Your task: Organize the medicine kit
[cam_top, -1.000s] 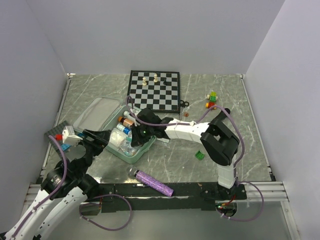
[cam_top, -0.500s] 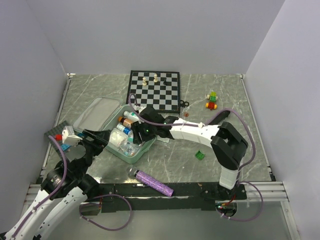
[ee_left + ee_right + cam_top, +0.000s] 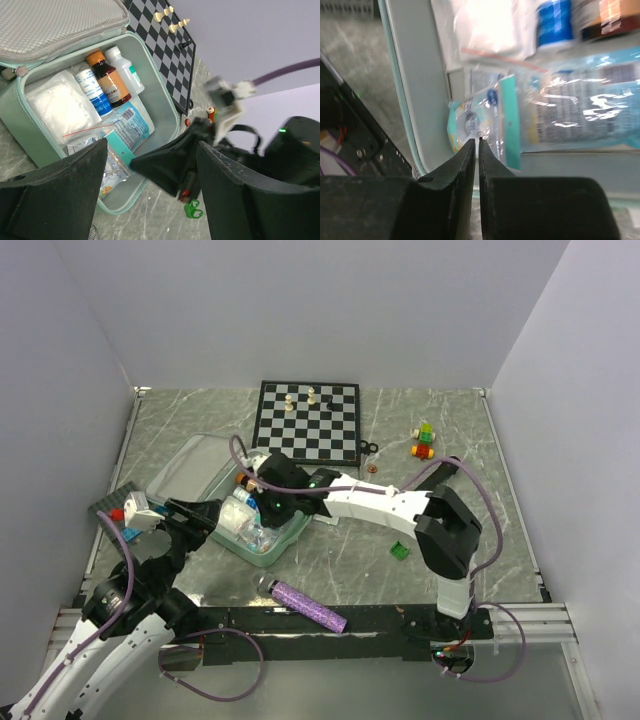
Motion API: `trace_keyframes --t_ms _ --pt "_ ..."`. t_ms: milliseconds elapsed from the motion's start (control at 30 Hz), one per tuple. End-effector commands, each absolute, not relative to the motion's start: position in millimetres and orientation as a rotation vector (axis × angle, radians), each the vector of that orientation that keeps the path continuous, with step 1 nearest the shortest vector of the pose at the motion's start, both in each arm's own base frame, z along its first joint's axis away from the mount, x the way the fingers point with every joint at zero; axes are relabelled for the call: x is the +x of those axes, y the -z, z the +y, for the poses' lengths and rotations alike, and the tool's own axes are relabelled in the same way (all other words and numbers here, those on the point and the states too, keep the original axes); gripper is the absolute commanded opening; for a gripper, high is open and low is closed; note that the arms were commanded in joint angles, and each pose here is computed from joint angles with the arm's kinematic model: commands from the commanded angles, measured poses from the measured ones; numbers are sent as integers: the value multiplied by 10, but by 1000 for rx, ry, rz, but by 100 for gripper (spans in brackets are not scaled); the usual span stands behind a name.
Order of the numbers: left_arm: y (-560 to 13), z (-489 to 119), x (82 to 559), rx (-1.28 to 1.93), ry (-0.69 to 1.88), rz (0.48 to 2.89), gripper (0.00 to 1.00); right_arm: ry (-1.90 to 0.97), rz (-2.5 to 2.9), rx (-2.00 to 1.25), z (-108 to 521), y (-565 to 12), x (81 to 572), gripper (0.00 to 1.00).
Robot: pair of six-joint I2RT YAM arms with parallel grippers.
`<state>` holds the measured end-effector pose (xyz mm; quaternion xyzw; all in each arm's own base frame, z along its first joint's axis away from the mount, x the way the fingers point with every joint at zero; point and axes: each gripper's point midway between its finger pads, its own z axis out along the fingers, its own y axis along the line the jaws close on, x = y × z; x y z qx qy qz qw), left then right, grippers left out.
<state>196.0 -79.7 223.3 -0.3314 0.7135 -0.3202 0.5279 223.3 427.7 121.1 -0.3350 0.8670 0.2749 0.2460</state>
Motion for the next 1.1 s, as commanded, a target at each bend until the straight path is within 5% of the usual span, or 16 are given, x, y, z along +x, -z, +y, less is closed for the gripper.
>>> trace_keyframes --t_ms 0,400,700,867,1067 --pt "-2236 -810 1972 -780 773 1695 76 -784 2438 -1027 4373 -979 2094 13" --pt "-2238 -804 1970 -774 764 1699 76 -712 2471 -949 4239 -857 2244 21" --pt "-2350 -792 1987 -745 758 1674 77 -824 2155 -804 4208 -2011 2401 63" --pt "-2363 -815 1988 -723 760 1679 79 -741 2085 -686 3807 -2307 2459 66" --pt "-2273 -884 2017 -687 741 1726 82 -608 2109 -598 3139 -1910 2273 66"
